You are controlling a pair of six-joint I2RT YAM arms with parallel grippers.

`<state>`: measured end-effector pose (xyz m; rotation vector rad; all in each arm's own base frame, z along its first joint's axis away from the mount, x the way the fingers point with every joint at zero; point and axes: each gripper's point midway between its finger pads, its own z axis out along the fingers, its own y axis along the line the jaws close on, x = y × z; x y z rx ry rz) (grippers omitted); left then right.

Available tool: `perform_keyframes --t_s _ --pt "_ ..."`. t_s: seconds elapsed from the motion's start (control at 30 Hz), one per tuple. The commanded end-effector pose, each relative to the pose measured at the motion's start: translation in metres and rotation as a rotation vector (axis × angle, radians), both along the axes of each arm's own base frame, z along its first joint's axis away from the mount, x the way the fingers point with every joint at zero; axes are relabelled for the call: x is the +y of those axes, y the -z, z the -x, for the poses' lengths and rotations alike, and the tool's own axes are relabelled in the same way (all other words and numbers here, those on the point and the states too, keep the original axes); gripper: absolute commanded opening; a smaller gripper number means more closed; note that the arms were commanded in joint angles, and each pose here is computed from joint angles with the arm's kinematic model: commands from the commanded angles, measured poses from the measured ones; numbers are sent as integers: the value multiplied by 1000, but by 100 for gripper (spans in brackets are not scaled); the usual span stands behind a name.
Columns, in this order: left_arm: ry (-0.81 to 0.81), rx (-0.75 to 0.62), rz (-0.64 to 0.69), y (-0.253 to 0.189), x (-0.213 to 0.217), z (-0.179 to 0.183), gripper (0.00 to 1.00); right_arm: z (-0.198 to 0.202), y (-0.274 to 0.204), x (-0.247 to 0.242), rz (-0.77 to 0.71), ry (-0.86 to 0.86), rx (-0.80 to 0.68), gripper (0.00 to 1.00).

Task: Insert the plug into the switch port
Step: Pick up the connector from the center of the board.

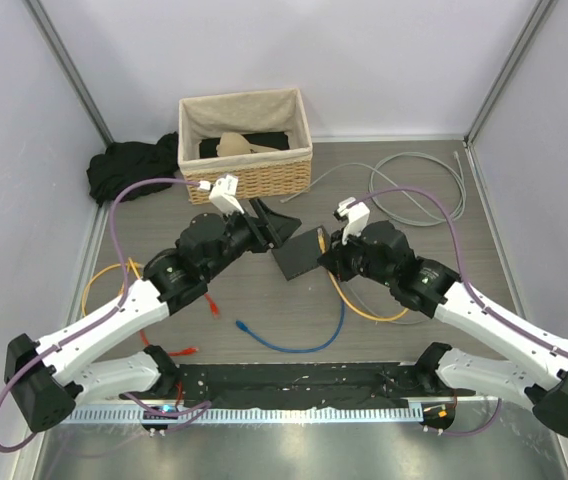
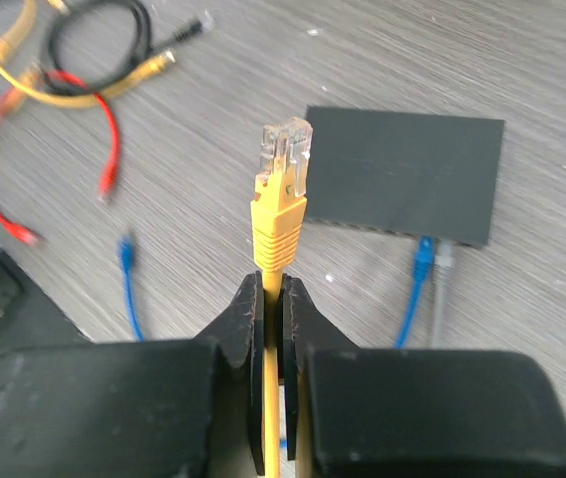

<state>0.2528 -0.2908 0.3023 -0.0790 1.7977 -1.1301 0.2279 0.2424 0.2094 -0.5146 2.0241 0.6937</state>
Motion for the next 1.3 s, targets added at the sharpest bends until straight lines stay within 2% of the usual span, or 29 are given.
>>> perform_keyframes --t_s 0.0,0.33,0.77,1.07,1.27 --pt "-18 142 -39 14 -4 -2 66 -3 -14 -8 148 36 -140 1" --pt "102 275 -29 32 -43 0 64 -1 -12 3 238 32 -189 1" --pt "103 328 -38 46 -56 0 56 -3 -4 9 316 27 -205 1" --pt "87 357 -30 51 -57 -1 37 -4 2 9 345 29 -205 1" --pt "87 362 -48 59 -56 -1 13 -1 5 12 339 20 -196 1"
